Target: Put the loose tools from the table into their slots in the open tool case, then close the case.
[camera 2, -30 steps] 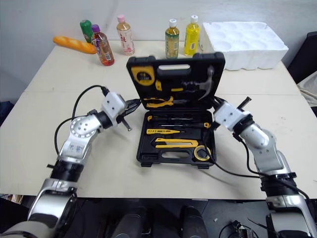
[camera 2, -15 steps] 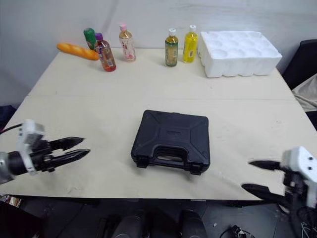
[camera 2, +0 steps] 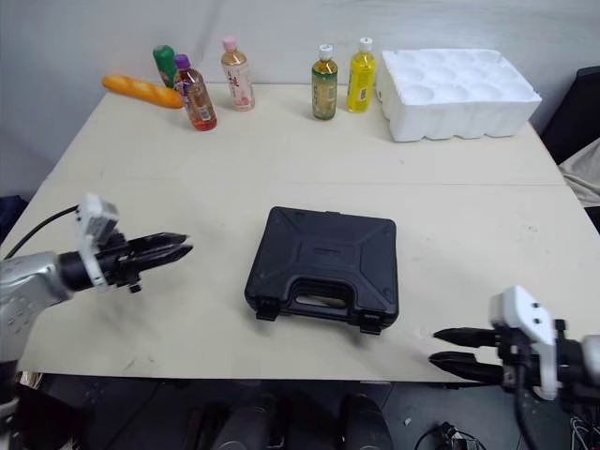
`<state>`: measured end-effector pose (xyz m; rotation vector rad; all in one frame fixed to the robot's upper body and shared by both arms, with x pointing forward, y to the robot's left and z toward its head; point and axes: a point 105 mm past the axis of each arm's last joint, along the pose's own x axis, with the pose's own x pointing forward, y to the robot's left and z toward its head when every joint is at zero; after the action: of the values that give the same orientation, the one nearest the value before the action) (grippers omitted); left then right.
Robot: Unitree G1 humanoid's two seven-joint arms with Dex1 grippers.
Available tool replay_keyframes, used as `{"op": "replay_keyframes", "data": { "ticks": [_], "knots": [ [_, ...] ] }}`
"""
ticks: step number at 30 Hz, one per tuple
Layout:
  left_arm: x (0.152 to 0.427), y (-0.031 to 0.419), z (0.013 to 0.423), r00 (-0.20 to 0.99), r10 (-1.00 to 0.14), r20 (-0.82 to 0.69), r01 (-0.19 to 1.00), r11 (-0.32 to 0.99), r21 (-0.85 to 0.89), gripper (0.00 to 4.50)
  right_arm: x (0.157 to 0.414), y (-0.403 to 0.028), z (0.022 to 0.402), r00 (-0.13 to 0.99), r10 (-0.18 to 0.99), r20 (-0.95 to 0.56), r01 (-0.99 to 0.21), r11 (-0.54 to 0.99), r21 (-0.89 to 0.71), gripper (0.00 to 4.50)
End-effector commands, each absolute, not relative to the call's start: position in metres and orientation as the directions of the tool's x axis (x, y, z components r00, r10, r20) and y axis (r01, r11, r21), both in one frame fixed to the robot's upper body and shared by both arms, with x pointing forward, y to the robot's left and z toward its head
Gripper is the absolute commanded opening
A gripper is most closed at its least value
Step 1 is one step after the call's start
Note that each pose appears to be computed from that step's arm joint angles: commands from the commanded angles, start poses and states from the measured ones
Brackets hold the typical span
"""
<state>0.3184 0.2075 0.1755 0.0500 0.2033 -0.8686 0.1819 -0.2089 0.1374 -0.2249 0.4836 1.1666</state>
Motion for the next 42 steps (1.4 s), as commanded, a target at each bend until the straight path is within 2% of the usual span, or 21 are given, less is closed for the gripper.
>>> {"op": "replay_keyframes", "data": {
  "ticks": [1,5,10,18,23,29,35,37,42],
  "knots": [
    [0.344,0.193,0.176,0.635,-0.743,-0.211,0.762,0.648,0.011,0.0,0.187,-0.193,0.13,0.27,0.829,-0.491,-0.935,0.347,0.072,0.05],
    [0.385,0.165,0.176,0.624,-0.754,-0.204,0.772,0.636,0.012,0.0,0.197,-0.185,0.111,0.223,0.813,-0.539,-0.947,0.312,0.079,0.05],
    [0.42,0.129,0.176,0.592,-0.779,-0.208,0.801,0.597,0.048,0.0,0.219,-0.182,0.101,0.242,0.799,-0.551,-0.943,0.327,0.059,0.05],
    [0.439,0.1,0.175,0.564,-0.793,-0.231,0.824,0.558,0.1,0.0,0.238,-0.181,0.104,0.273,0.794,-0.543,-0.941,0.338,0.022,0.05],
    [0.431,0.09,0.171,0.468,-0.841,-0.272,0.884,0.45,0.127,0.0,0.249,-0.19,0.107,0.305,0.765,-0.567,-0.938,0.346,-0.037,0.05],
    [0.404,0.092,0.169,0.246,-0.924,-0.292,0.969,0.229,0.092,0.0,0.272,-0.21,0.12,0.413,0.71,-0.57,-0.903,0.398,-0.16,0.05],
    [0.372,0.095,0.159,0.076,-0.947,-0.312,0.996,0.056,0.071,0.0,0.287,-0.239,0.123,0.488,0.615,-0.619,-0.867,0.424,-0.263,0.05],
    [0.36,0.091,0.157,0.041,-0.949,-0.313,0.997,0.02,0.071,0.0,0.292,-0.248,0.124,0.515,0.588,-0.623,-0.85,0.446,-0.281,0.05],
    [0.341,0.087,0.153,0.039,-0.95,-0.311,0.998,0.019,0.068,0.0,0.3,-0.254,0.136,0.561,0.578,-0.593,-0.821,0.482,-0.306,0.05]
  ]
}}
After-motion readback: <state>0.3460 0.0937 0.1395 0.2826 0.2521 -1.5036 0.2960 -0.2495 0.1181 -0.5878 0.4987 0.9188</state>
